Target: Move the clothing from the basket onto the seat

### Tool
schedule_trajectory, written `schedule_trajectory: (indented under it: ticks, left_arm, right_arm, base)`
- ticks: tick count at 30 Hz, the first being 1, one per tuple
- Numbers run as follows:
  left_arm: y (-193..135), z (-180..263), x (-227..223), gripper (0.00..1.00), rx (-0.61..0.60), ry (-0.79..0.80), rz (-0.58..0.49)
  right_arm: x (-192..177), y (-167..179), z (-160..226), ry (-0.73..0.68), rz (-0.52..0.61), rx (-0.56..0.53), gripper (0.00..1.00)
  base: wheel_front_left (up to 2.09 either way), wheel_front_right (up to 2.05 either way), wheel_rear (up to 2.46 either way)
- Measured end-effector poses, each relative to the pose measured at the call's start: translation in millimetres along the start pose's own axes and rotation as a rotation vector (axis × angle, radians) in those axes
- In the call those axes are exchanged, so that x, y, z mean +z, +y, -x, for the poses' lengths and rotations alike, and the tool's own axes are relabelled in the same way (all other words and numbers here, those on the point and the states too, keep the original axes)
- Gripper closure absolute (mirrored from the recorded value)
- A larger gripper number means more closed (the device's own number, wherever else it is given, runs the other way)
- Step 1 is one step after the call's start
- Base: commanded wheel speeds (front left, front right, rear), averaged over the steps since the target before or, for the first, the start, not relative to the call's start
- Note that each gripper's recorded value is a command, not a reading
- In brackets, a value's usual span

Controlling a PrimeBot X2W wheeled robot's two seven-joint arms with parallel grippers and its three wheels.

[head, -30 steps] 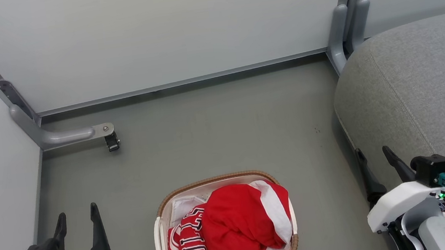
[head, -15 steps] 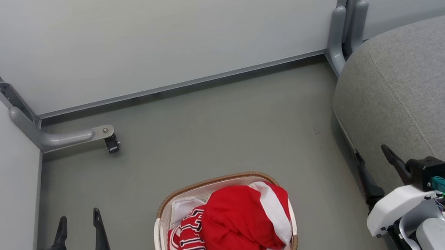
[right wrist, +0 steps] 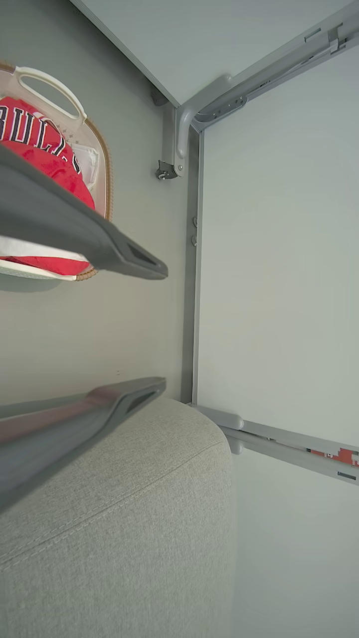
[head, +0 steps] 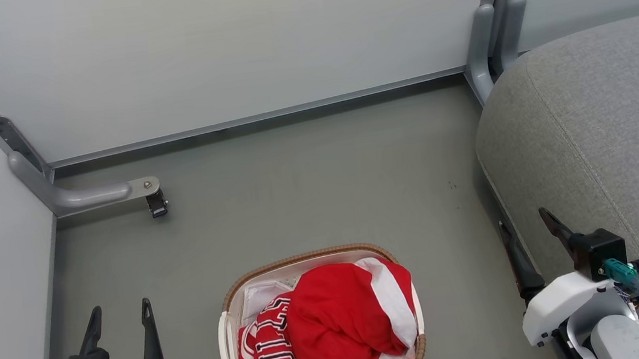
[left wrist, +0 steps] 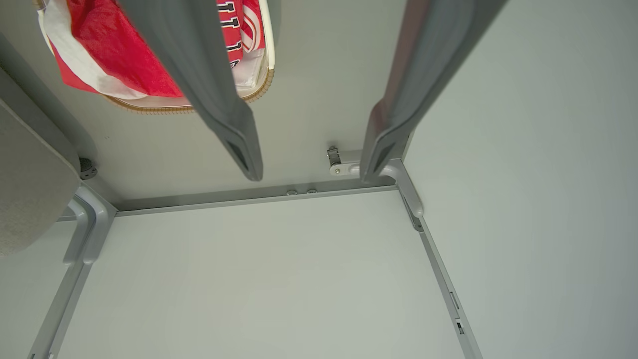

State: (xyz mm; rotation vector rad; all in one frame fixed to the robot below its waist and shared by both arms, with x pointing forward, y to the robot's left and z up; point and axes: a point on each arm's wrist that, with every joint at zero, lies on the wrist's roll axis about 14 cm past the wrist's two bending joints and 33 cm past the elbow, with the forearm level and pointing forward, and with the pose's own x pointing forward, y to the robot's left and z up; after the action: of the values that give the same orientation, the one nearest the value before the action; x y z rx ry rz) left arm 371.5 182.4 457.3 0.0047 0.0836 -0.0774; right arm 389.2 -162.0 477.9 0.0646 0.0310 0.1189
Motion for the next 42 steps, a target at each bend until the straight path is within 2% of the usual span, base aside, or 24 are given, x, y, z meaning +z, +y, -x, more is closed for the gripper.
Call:
schedule_trajectory:
  ticks: [7, 13, 24, 31, 42]
  left_arm:
    - [-5.0, -3.6, -7.6, 0.00, -0.019, 0.020, -0.005]
    - [-16.7, -21.4, -12.5, 0.00, -0.052, 0.033, 0.023]
    - [-73.9, -60.9, -40.7, 0.00, -0.214, 0.106, 0.107]
    - [-104.9, -90.8, -60.8, 0.00, -0.324, 0.147, 0.124]
    - [-149.7, -121.3, -127.4, 0.00, -0.493, 0.293, 0.117]
  right_arm:
    - [-4.2, 0.0, -3.5, 0.010, 0.016, 0.005, 0.00]
    - [-0.8, -2.4, -20.8, -0.002, 0.030, 0.006, 0.00]
    - [-8.4, -14.8, -54.5, 0.001, 0.046, -0.013, 0.00]
    - [-16.9, -23.4, -75.2, 0.003, 0.049, -0.022, 0.00]
    - [-50.7, -26.2, -100.0, 0.054, 0.049, -0.003, 0.00]
  base:
    - [0.00, 0.00, 0.00]
    - [0.00, 0.00, 0.00]
    - [0.00, 0.00, 0.00]
    - [0.00, 0.00, 0.00]
    - [0.00, 0.00, 0.00]
